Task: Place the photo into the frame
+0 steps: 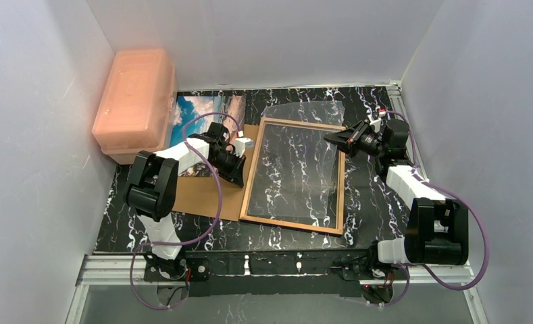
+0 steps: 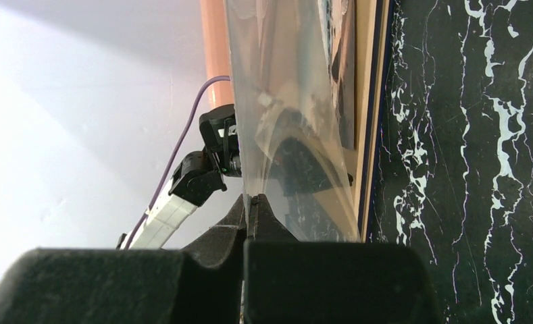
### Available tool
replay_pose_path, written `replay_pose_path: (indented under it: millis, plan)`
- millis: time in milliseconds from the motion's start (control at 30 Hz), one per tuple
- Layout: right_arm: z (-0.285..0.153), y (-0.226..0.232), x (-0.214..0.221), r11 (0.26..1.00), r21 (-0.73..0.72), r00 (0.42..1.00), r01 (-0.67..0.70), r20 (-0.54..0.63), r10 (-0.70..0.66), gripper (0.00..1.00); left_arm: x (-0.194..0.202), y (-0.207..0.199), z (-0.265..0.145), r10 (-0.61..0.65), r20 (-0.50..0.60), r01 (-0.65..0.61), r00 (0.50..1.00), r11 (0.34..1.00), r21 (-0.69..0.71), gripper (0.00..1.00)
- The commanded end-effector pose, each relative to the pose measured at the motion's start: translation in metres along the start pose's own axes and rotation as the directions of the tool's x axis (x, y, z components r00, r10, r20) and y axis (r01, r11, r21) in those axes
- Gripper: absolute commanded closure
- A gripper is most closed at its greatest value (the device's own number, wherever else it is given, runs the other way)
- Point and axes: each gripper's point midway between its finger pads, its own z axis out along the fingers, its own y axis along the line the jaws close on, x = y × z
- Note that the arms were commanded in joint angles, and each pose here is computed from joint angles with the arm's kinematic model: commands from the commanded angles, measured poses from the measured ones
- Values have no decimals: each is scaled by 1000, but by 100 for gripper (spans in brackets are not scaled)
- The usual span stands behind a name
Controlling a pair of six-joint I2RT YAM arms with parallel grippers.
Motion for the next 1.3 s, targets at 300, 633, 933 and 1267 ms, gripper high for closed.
replay_pose_path:
  millis: [300, 633, 933, 1267]
  plan:
    - [-3, -1, 6, 999, -10, 999, 49, 0, -49, 99, -1, -6, -6, 21, 3, -21, 1000, 1000, 6, 100]
    - [-3, -16, 7, 995, 53, 996, 83, -18, -82, 99, -2, -6, -7, 26, 1, -26, 1000, 1000, 4, 100]
    - [-1, -27, 6, 988, 97, 992, 120, -50, -116, 99, -3, -6, -8, 29, 5, -29, 1000, 1000, 5, 100]
    - [5, -31, 1, 987, 97, 990, 127, -73, -120, 99, -4, -8, -4, 30, -2, -30, 1000, 999, 17, 100]
